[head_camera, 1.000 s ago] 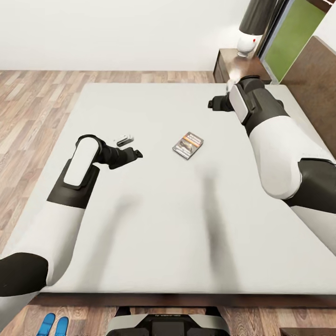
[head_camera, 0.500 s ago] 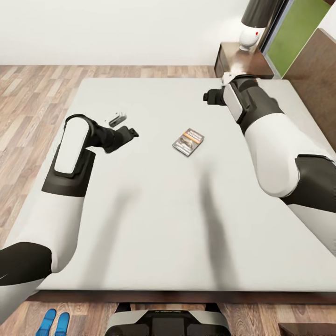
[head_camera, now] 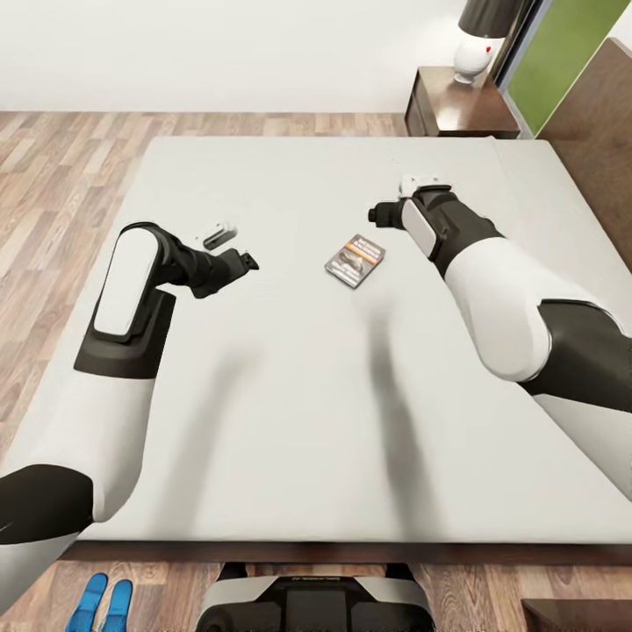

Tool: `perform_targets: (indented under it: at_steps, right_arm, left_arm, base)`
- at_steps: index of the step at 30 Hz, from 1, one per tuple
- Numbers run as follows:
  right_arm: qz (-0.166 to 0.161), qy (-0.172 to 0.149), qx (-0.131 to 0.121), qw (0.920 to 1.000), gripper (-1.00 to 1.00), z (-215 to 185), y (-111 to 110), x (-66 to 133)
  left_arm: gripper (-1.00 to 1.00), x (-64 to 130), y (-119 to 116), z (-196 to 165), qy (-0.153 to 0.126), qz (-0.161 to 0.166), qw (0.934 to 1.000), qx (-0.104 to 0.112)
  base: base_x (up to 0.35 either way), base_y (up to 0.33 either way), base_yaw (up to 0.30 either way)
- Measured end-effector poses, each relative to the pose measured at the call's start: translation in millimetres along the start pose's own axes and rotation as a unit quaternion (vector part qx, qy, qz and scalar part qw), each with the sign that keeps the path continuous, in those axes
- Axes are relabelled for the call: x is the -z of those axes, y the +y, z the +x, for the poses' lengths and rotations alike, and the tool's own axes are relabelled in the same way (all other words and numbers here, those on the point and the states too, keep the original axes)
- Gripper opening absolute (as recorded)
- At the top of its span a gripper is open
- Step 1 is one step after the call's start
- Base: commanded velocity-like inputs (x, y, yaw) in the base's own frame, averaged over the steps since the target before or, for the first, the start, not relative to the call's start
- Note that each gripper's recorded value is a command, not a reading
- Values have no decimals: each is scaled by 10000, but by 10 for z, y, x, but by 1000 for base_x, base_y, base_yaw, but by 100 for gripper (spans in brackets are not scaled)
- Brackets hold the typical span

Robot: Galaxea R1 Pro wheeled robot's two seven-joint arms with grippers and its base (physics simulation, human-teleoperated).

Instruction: In the bedroom, move the book from the bed onto either nightstand, and place the two sandals side by side next to the bed.

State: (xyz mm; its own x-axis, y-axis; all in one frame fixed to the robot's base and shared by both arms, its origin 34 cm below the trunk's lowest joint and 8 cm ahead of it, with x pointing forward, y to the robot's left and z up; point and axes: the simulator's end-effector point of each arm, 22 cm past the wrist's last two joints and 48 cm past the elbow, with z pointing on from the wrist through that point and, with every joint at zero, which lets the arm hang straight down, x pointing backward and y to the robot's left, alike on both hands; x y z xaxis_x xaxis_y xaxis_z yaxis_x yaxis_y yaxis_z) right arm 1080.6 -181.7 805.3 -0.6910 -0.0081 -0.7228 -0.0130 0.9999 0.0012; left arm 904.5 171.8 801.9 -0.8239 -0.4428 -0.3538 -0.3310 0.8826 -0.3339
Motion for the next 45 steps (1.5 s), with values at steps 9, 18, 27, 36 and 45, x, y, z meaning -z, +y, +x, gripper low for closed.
perform_targets:
  at_steps: [9,18,27,36,45]
  right_arm:
    - [3,60,10,10000,100,145,36,-92]
    - [-32,149,-30,9999,100,320,85,-236]
    - [-104,207,-69,9997,100,490,181,-391]
    - [-24,193,-79,9998,100,598,151,-547]
    - [34,-75,-42,10000,100,342,122,-622]
  left_arm:
    - [100,-78,311,173,43,-129,9999,15]
    - [100,-243,682,188,67,-289,9996,35]
    - [100,-376,580,-111,223,5,9996,191]
    - [100,-586,501,-219,341,-52,9994,23]
    - [100,-767,517,-127,417,-24,9991,-48]
  base:
    - [0,0,0]
    - [0,0,0]
    - [0,0,0]
    - [0,0,0]
    - [0,0,0]
